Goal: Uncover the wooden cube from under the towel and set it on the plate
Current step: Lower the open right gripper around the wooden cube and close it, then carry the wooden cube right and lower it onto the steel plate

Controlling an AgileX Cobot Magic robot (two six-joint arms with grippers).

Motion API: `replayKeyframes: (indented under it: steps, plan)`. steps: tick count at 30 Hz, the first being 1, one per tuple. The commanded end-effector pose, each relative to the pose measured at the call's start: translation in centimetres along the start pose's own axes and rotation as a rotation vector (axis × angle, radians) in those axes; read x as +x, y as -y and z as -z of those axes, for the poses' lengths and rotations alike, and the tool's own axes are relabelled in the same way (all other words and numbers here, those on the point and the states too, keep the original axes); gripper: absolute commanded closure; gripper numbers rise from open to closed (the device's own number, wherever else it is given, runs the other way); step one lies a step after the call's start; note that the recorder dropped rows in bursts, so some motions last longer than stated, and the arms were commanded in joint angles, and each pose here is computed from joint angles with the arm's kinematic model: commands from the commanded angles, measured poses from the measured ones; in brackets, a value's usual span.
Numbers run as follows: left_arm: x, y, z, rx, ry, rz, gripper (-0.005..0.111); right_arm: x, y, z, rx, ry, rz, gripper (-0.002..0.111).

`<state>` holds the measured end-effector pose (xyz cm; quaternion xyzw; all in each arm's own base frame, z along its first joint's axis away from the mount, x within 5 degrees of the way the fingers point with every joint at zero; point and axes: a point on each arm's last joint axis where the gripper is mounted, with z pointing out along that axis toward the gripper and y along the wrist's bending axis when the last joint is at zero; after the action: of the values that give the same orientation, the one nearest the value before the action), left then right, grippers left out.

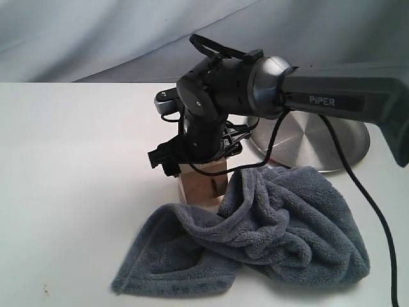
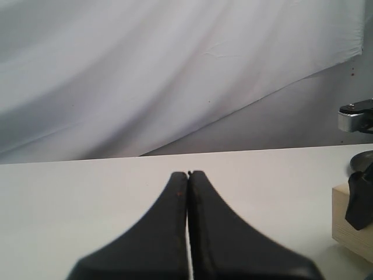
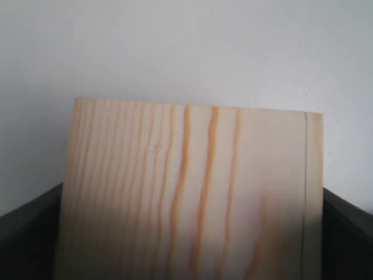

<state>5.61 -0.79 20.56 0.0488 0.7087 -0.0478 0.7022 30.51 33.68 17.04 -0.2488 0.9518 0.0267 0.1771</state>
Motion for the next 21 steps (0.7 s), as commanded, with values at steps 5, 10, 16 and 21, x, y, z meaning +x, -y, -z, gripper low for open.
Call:
replayKeyframes:
  steps: [5,10,16,21]
  plan:
    - [0.0,0.0,0.0,-0.003,0.011,0.005,0.107,-2.4,4.7,4.2,0.048,0.129,-0.053,0.049]
    - [0.0,0.0,0.0,-0.003,0.011,0.005,0.107,-2.8,8.3,5.5,0.097,0.147,-0.087,0.049]
    - [0.0,0.0,0.0,-0.003,0.011,0.005,0.107,-1.6,15.2,4.7,0.170,0.095,-0.170,0.049]
    - [0.0,0.0,0.0,-0.003,0.011,0.005,0.107,0.2,20.4,2.8,0.194,0.094,-0.260,0.049]
